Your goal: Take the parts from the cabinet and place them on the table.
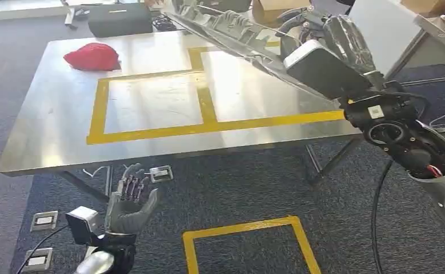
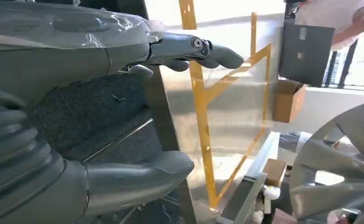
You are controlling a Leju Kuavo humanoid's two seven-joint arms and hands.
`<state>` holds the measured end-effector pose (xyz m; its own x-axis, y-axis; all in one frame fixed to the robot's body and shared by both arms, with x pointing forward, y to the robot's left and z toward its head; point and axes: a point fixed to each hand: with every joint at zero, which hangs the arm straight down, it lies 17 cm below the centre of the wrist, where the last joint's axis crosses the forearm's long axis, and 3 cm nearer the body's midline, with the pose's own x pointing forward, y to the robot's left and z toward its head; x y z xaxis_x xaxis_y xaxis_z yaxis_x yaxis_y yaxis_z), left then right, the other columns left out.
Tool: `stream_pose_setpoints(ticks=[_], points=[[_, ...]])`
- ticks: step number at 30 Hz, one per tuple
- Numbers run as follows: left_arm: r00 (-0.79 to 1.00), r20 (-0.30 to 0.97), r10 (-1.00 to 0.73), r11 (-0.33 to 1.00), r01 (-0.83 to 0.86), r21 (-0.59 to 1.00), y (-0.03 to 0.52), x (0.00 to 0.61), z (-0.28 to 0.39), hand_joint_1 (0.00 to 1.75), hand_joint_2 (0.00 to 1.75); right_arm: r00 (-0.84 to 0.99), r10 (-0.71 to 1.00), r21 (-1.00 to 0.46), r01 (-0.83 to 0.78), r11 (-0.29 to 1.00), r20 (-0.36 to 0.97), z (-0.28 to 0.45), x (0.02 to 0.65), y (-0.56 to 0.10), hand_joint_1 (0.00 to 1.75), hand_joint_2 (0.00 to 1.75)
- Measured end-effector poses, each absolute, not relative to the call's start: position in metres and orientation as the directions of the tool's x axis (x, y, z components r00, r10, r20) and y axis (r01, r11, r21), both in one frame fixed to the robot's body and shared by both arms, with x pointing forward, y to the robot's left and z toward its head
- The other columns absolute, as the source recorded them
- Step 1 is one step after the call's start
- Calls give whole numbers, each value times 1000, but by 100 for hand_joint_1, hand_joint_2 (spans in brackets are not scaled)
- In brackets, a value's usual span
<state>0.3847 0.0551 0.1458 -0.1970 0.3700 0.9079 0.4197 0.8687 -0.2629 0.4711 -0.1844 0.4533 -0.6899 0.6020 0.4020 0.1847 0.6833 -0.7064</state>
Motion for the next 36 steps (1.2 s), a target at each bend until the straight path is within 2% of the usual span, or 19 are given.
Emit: stream_pose_setpoints(ticks=[12, 22, 36], points=[[-190, 906, 378, 862, 430, -269, 49, 386, 146, 0, 175, -688, 609, -715, 186, 674, 395, 461, 480, -177, 175, 175], [-199, 893, 403, 844, 457, -279, 39, 389, 154, 0, 175, -670, 635, -730, 199, 654, 386, 460, 516, -158, 175, 175], [-197, 877, 439, 825, 475, -306, 29, 391, 157, 0, 175, -619, 647, -702, 207, 681, 445, 462, 556, -156, 175, 175]])
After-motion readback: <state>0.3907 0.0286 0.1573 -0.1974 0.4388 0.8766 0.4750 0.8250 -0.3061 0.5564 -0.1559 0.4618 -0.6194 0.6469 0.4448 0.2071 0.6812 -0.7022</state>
